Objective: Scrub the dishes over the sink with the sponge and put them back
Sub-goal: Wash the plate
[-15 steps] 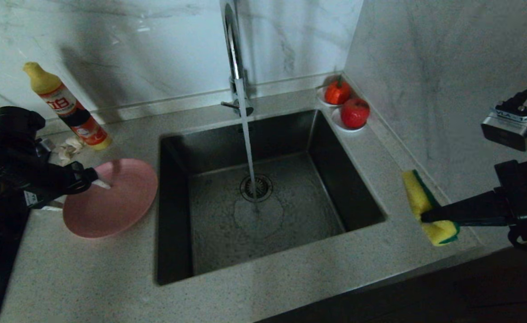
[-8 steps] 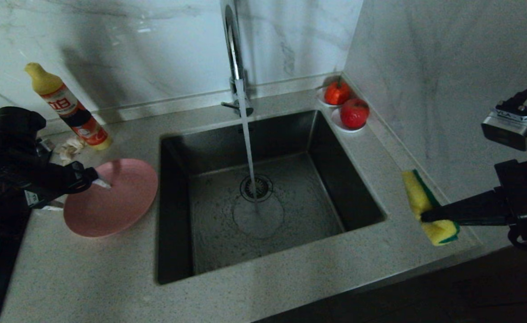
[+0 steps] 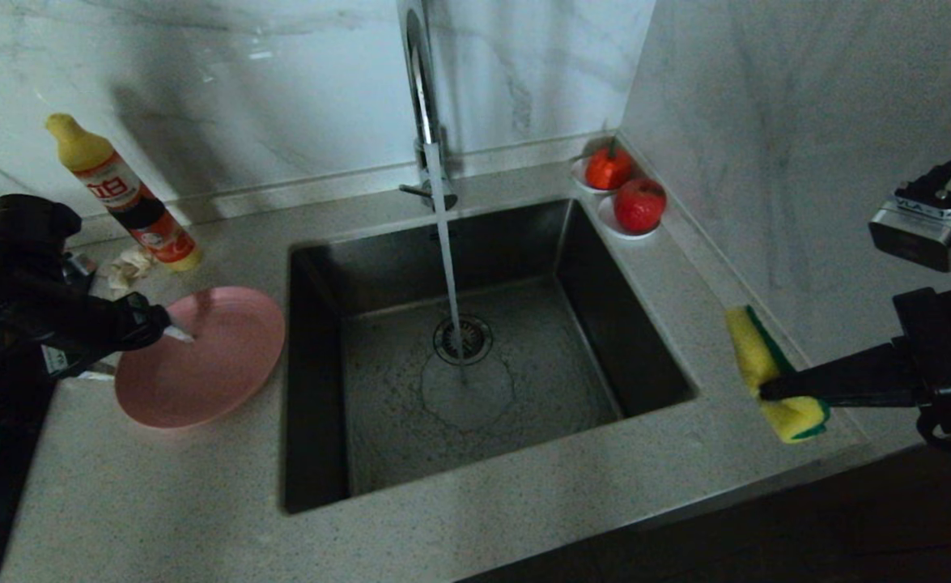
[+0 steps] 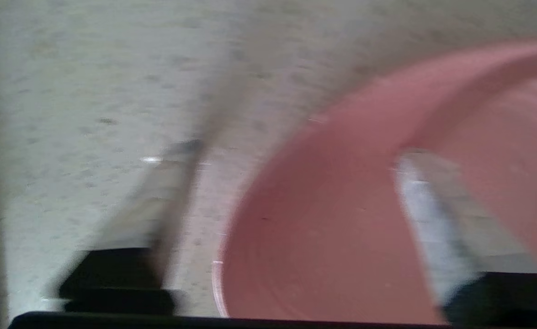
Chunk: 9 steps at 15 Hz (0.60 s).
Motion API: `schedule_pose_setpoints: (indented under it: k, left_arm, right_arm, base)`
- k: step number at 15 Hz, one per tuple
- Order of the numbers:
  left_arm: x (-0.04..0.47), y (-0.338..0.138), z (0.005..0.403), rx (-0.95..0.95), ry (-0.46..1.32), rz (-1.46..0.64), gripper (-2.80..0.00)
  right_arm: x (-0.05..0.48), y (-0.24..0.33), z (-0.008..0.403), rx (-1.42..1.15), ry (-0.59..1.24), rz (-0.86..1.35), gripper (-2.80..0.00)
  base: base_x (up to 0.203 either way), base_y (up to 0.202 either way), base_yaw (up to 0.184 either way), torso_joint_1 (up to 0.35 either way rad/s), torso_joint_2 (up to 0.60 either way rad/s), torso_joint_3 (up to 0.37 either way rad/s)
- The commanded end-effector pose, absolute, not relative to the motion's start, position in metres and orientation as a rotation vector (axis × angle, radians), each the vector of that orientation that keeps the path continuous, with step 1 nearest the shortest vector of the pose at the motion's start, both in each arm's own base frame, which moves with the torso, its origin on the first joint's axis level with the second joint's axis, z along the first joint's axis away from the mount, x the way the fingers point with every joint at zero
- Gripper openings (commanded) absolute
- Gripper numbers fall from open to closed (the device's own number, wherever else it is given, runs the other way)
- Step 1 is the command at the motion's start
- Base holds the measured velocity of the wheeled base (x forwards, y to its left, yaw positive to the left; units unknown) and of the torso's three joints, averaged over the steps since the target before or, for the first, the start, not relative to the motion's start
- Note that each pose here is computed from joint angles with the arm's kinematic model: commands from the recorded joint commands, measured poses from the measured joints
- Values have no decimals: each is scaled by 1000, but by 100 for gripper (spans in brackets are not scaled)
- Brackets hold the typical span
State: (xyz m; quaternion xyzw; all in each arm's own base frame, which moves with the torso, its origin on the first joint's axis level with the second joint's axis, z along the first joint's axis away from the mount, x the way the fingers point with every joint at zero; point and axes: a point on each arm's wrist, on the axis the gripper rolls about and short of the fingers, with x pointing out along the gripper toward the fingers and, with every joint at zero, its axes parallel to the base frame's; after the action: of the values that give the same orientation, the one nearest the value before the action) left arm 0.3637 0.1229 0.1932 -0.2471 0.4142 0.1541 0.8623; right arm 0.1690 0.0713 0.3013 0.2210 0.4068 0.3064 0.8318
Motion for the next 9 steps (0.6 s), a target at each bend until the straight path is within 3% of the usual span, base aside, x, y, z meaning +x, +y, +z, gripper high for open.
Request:
schedule_pose_setpoints:
  k: [1,9]
  left_arm:
    - [365,123,190,-537,878,326,-280]
    - [367,125,194,-593,850,351,-280]
  right_arm:
    - [169,71,302,472,864,652,-280]
    - [166,70,302,471,861,653,-280]
  base:
    - [0,0,0,0,0,0]
    - [0,0,0,0,0,0]
